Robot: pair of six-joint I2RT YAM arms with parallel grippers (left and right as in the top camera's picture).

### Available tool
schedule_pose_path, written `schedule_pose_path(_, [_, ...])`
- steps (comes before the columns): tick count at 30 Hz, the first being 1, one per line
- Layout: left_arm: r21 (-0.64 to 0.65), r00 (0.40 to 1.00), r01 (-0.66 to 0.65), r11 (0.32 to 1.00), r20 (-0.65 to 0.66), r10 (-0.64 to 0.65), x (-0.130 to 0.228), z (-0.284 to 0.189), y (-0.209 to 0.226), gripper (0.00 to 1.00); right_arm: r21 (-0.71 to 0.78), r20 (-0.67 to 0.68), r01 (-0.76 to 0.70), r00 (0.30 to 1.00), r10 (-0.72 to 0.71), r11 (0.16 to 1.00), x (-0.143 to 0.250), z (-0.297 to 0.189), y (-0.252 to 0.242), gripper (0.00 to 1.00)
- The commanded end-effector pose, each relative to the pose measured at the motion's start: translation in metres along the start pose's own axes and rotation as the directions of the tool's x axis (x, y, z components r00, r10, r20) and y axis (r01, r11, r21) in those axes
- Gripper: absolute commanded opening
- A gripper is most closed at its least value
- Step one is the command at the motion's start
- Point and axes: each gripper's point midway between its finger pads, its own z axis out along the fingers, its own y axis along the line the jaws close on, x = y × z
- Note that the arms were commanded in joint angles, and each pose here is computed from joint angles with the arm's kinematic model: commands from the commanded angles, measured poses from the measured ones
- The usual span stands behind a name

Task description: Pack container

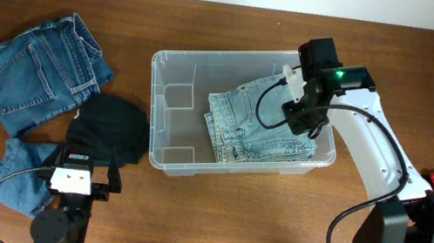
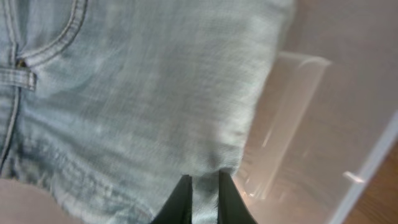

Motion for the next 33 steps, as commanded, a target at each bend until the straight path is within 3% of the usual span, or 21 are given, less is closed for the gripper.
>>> schedule_pose_path(1, [-0.005,1.0,-0.019,1.0,0.001,0.019,0.002,0.0,0.001,1.0,-0.051,-0.03,-0.025,0.999,0.023,0.998,0.006,0.005,0.013,0.05])
schedule_pose_path(8, [-0.005,1.0,-0.019,1.0,0.001,0.019,0.002,0.0,0.001,1.0,-0.055,-0.053,-0.052,0.997,0.049,0.997,0.013,0.012,0.015,0.04])
schedule_pose_path(22, [-0.005,1.0,-0.019,1.0,0.001,0.019,0.002,0.0,0.001,1.0,-0.061,-0.107,-0.08,0.992,0.073,0.995,0.058,0.081,0.031,0.1])
schedule_pose_path(25, [-0.005,1.0,-0.019,1.0,0.001,0.019,0.002,0.0,0.001,1.0,-0.082,-0.077,-0.131,0.989,0.125,0.988,0.046,0.075,0.033,0.09])
schedule_pose_path(28, [-0.005,1.0,-0.019,1.0,0.001,0.019,0.002,0.0,0.001,1.0,-0.204,-0.01,-0.138,0.99,0.139,0.969,0.017,0.052,0.047,0.07])
schedule_pose_path(33, [-0.005,1.0,-0.019,1.0,0.001,0.019,0.002,0.0,0.001,1.0,-0.237,0.126,-0.135,0.978,0.168,0.962,-0.039,-0.021,0.036,0.04])
